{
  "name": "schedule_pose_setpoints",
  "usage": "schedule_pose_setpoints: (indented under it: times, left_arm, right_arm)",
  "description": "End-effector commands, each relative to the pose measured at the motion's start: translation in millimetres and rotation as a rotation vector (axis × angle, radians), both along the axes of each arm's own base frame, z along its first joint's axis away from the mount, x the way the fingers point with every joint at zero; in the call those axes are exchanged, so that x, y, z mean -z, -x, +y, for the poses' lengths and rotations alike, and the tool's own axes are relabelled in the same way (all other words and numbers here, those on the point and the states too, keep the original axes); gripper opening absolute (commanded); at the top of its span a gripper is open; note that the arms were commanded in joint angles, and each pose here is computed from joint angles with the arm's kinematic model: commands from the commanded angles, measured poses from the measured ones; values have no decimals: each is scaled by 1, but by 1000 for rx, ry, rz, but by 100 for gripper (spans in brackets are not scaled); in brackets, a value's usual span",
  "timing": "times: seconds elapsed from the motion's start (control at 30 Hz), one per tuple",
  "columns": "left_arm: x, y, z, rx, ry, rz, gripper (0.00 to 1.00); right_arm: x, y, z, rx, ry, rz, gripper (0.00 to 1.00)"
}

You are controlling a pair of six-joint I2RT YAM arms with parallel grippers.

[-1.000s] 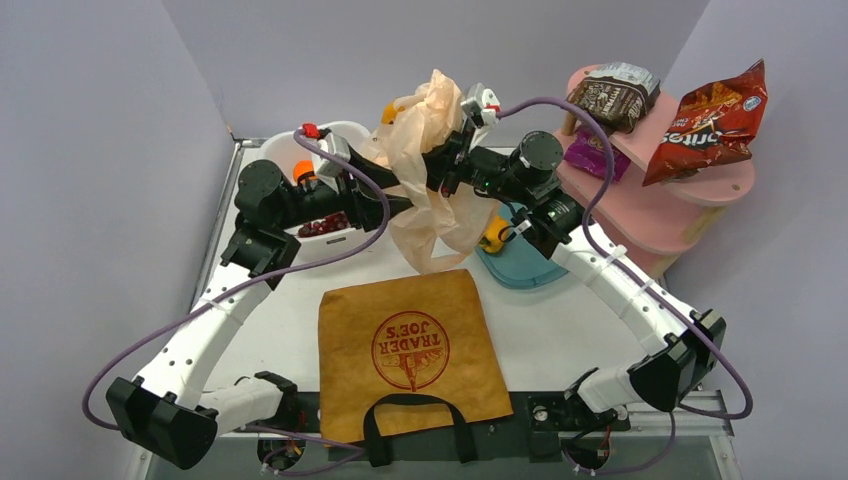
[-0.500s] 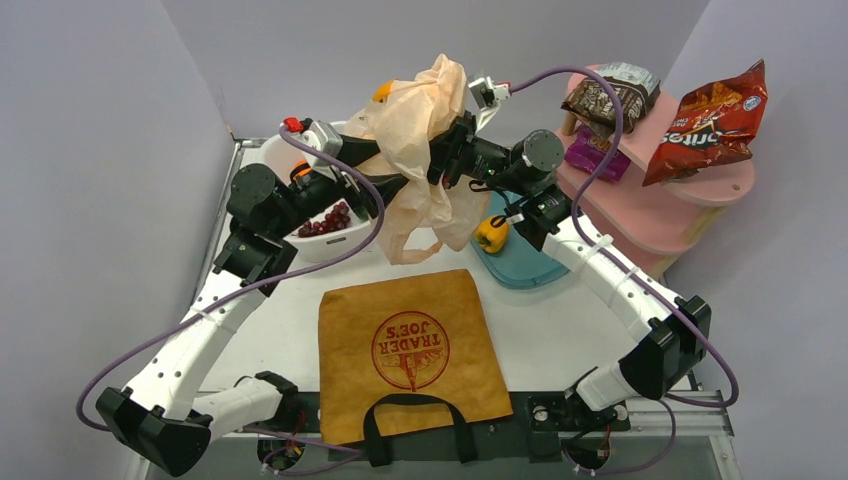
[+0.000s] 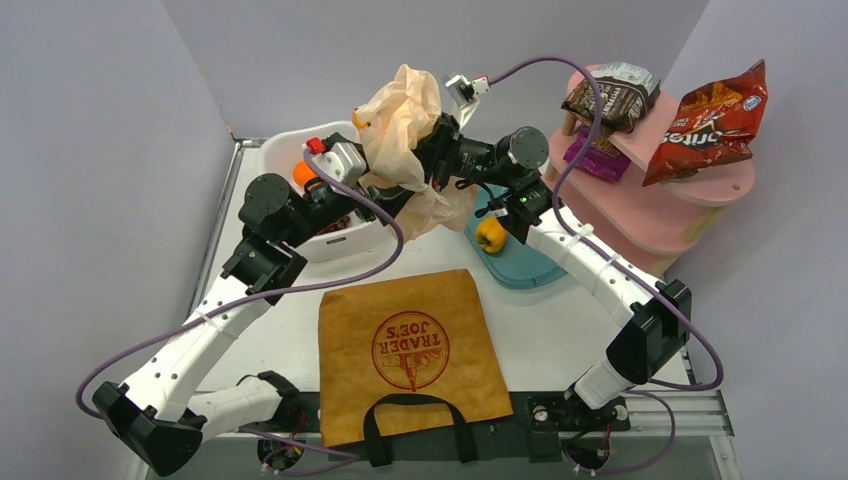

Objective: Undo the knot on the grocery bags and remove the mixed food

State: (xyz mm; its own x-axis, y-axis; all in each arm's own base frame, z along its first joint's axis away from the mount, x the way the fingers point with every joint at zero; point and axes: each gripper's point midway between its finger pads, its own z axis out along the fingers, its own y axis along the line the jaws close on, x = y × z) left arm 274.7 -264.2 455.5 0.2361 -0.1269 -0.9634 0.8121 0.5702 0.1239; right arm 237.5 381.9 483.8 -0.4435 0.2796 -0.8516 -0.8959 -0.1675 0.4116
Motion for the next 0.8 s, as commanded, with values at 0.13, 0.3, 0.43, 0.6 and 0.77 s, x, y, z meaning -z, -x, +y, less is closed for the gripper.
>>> schedule_pose_setpoints:
  times: [0.13,0.3,0.43,0.6,0.77]
  left_arm:
    - [-15,27,0,92,13,-140,22]
    - [-13,21,17,73,104,-6,1]
    - [-11,-7,45,15,222,199,0]
    - [6,-46,64,-60,296,470,0]
    - [7,-46,49,25,389,618,0]
  right_arm:
    - [-25,38,-11,-147,3,-45,16]
    - [2,-15,-36,82,119,-6,52]
    - [15,-71,-83,411,255,-101,66]
    - [-13,-67,-124,624,299,-480,73]
    - [-6,-31,-97,657,434,-959,84]
